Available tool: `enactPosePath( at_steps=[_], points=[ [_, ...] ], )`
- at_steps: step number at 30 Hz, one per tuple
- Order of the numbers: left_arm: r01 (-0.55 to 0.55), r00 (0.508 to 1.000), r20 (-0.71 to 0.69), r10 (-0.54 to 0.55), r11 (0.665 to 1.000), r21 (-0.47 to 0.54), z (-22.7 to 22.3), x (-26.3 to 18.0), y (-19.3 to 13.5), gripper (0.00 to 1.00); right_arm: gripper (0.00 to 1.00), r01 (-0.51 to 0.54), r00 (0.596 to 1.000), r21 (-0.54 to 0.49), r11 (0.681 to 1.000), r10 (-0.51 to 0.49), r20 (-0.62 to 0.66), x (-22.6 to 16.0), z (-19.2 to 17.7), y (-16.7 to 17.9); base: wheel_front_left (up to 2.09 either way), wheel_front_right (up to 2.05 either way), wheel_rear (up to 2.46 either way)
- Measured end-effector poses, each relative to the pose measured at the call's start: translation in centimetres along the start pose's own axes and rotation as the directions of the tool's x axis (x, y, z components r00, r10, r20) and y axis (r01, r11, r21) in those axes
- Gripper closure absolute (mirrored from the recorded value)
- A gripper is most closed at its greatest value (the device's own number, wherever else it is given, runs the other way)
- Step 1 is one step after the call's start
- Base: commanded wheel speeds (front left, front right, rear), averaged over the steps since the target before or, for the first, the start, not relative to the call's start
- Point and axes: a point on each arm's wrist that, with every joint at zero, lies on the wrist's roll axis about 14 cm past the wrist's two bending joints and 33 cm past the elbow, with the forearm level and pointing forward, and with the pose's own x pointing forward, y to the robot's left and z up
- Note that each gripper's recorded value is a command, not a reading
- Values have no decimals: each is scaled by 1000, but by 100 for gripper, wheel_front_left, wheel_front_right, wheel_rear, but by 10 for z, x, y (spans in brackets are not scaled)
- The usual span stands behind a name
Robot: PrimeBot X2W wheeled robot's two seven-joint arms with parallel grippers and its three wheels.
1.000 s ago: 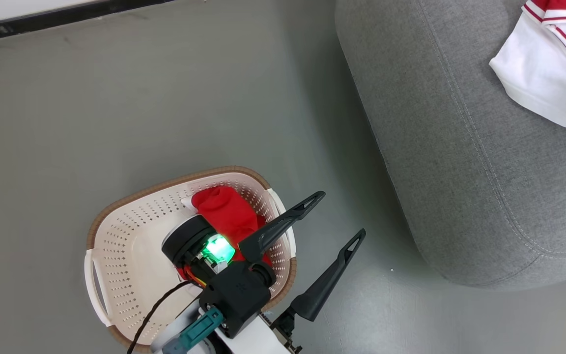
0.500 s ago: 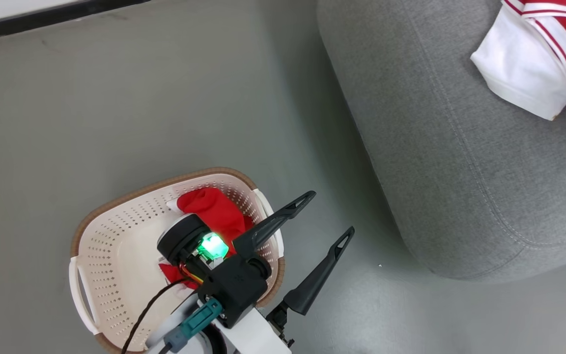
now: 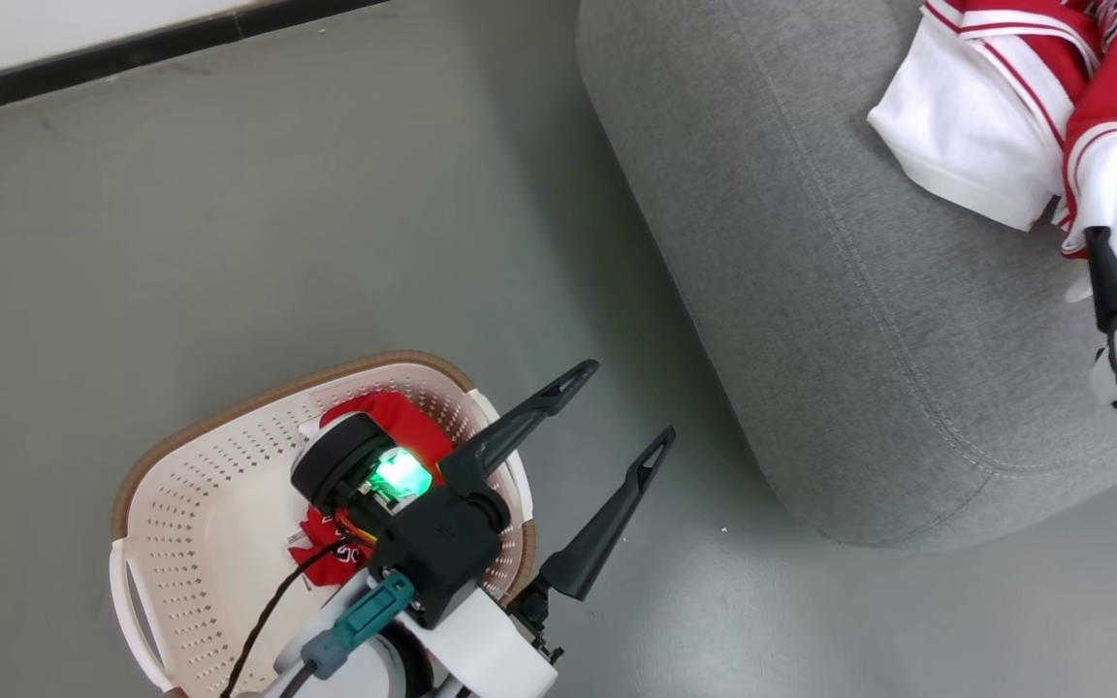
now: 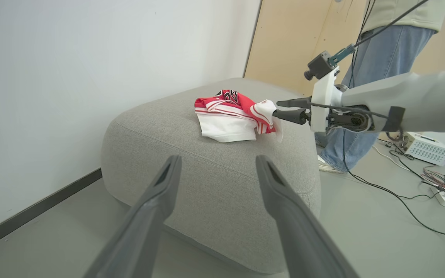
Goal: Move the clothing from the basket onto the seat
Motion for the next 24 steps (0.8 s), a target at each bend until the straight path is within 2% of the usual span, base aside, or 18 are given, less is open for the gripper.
enactPosePath(
  at_steps=[13, 18, 24],
  points=[
    [-26, 999, 37, 25, 999, 23, 11, 2, 3, 0, 0, -70, 996, 16, 997, 69, 60, -22, -1, 25, 0, 0, 0],
    [-79, 996, 51, 78, 997, 22, 15, -3, 12, 0, 0, -103, 983, 20, 994, 98, 154, -25, 25, 35, 0, 0, 0],
    [-180, 982, 62, 178, 983, 37, 19, -15, 32, 0, 0, -159, 946, 49, 986, 138, 294, -27, 70, 58, 0, 0, 0]
  ],
)
